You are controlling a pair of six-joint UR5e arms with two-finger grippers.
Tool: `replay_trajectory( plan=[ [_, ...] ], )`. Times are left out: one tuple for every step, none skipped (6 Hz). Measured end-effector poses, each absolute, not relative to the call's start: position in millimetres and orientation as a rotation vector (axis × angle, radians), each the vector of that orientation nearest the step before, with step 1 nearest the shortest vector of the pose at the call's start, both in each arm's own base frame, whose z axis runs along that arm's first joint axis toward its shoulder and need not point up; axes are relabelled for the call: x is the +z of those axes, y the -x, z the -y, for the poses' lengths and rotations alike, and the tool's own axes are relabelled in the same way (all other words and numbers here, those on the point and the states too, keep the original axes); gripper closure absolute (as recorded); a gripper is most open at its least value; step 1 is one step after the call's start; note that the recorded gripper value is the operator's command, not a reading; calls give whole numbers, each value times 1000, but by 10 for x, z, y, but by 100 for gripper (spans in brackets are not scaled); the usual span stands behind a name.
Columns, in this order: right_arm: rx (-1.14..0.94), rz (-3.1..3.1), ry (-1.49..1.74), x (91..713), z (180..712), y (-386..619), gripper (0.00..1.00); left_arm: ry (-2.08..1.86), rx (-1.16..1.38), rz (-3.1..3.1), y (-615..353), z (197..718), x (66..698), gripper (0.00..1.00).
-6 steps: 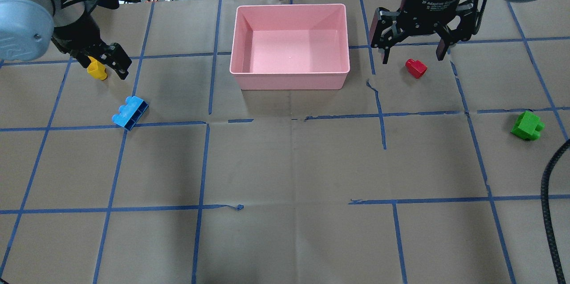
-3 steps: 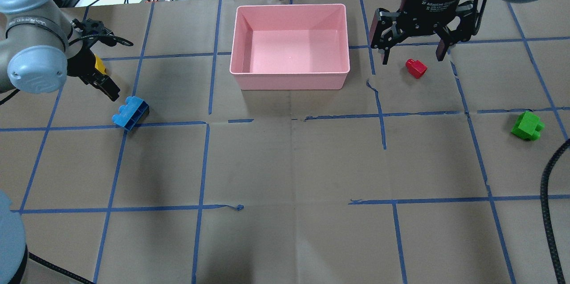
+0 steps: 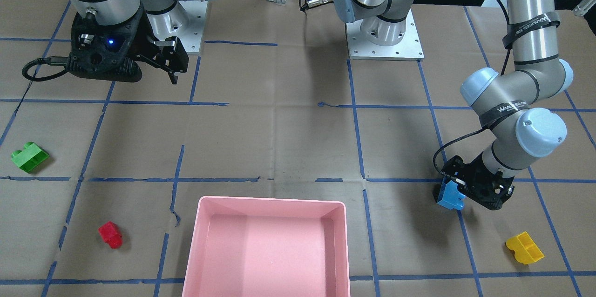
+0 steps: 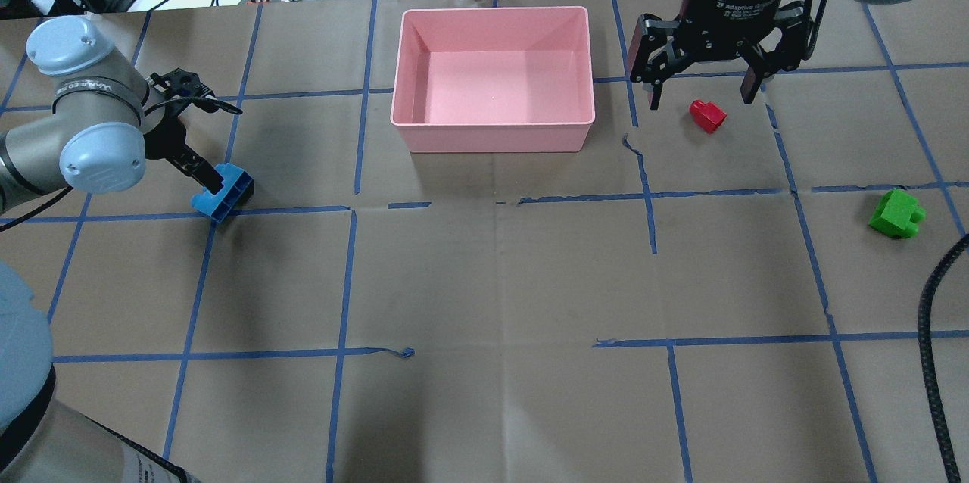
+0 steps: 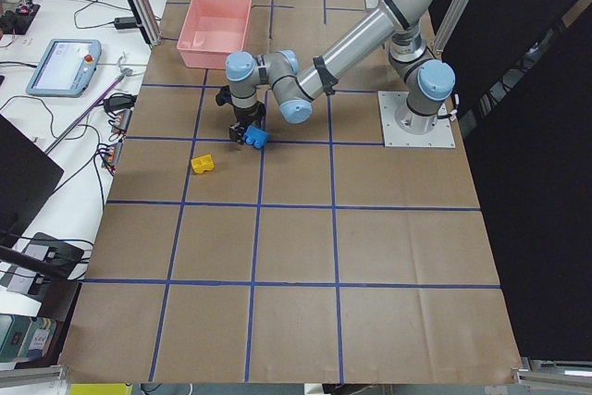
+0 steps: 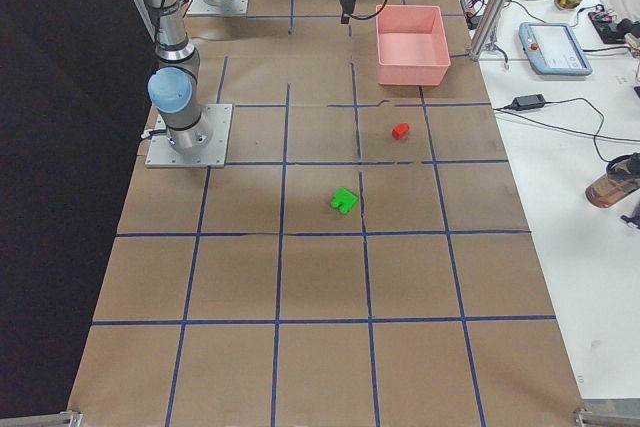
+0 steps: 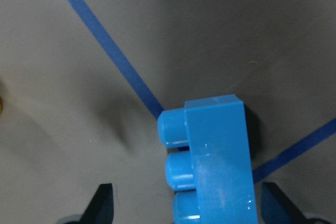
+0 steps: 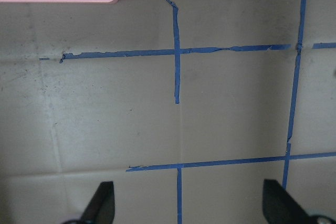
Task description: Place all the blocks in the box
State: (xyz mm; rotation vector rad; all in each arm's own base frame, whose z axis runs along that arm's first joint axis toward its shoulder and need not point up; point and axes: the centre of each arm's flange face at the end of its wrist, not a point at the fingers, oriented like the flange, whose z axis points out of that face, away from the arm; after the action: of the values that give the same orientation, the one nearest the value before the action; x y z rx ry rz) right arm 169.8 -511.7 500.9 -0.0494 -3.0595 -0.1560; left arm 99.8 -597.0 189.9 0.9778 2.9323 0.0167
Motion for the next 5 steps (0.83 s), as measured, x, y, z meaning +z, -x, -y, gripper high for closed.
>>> replay_trajectory(
  plan=[
    [-157,3059,49,5007,5117,-1698,0,-987,24,-2941,-1006,5981,1796,39],
    [-158,3059,49,5003,5116,-1698,0,-995,14,-2945,-1006,5992,1737,62],
    [-162,3059,48,4994,5114,-1698,0,-1002,-6,-2945,-1009,6007,1710,89],
    [-165,3059,47,4987,5113,-1698,0,-995,-21,-2945,-1027,6021,1727,100],
    [-166,3058,47,4985,5112,-1697,0,-973,-39,-2952,-1096,6012,1785,100]
  ],
)
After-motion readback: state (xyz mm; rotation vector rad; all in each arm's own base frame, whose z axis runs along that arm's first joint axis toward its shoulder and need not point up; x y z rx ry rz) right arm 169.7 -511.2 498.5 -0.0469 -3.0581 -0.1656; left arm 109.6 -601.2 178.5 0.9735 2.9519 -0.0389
